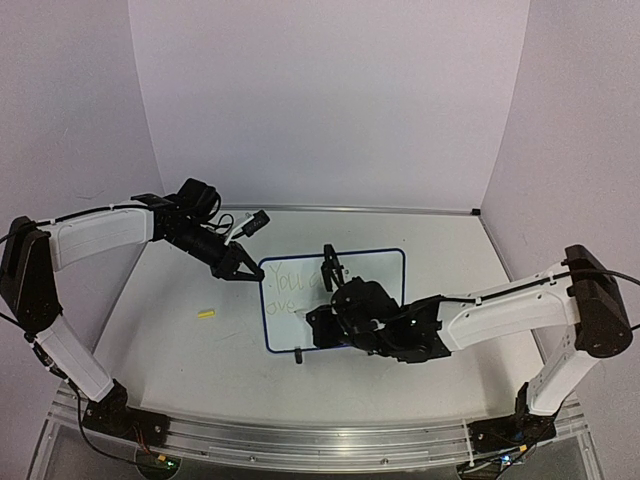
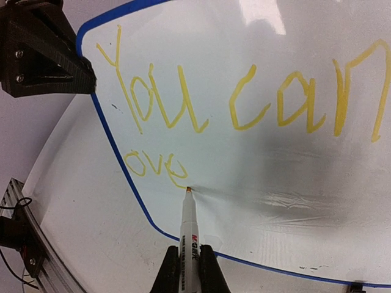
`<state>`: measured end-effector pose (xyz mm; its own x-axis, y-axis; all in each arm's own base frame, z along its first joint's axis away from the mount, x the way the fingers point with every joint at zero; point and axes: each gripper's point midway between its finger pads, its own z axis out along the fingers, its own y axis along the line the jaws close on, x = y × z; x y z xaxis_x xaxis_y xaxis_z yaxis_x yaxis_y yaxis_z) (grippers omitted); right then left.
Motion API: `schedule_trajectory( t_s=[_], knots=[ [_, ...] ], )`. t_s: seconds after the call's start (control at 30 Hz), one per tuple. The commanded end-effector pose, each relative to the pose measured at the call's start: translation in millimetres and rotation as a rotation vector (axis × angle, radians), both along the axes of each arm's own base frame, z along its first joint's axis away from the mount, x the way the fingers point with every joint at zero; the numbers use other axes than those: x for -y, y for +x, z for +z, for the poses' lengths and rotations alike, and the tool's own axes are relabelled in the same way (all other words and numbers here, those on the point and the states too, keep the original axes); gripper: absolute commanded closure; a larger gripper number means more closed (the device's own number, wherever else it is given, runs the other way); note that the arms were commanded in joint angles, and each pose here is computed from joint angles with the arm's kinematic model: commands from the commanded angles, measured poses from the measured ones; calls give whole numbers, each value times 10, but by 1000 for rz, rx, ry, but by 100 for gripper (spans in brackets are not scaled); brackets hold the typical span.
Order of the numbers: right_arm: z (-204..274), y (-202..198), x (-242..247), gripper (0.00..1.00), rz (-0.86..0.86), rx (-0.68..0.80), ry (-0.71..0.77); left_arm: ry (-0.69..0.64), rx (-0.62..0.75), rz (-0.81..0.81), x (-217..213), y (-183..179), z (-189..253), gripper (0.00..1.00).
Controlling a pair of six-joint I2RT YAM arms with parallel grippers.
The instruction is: Write a sentence on the whiteboard
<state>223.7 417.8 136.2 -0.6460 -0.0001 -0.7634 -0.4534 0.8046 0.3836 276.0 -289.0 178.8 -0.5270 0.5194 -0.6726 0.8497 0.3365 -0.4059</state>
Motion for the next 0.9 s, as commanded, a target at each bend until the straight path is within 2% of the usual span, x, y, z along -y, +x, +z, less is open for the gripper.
schedule_trajectory(
  t_s=[0.0,0.23,0.87],
  knots=[
    [176,94,184,100,-73,44,7,77,39,29,-87,66,-76,100],
    [442,37,154,100,-19,88,92,77,38,29,-88,66,-77,100],
    [347,141,-55,100,-14,87,60,83,33,30,-87,73,-106,100]
  ],
)
